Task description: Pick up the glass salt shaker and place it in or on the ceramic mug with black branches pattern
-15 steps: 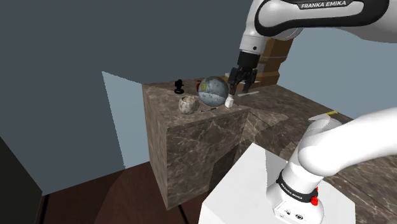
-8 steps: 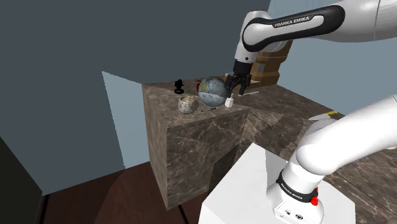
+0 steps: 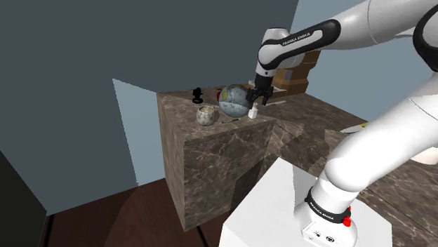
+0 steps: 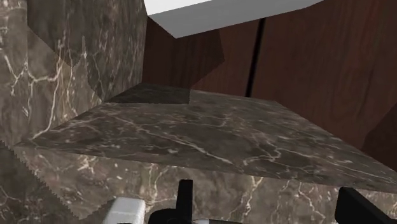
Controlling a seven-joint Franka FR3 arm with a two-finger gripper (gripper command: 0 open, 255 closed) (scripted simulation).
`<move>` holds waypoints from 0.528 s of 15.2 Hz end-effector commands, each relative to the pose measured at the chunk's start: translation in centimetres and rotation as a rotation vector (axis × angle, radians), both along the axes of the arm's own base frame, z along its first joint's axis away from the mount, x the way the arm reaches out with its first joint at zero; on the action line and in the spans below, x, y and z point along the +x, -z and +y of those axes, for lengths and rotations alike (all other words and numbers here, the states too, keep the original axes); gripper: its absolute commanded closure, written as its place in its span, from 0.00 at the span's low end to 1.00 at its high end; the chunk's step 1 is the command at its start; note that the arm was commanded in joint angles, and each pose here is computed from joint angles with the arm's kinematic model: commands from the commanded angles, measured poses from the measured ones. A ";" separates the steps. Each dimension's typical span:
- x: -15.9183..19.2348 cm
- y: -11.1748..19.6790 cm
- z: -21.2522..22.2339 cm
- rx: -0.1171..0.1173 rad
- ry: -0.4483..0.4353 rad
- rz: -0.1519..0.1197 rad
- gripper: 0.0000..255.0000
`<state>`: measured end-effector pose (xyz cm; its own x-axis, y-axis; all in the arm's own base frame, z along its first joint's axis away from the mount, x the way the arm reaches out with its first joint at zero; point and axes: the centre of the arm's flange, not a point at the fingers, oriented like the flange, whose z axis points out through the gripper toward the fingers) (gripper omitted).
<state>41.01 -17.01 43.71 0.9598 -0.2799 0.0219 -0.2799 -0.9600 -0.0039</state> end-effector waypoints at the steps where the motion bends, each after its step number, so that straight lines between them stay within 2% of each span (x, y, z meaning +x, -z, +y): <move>1: 1.3 1.0 -1.7 -0.021 0.014 -0.006 0.00; 8: 4.7 4.5 -8.4 -0.091 0.063 -0.023 0.00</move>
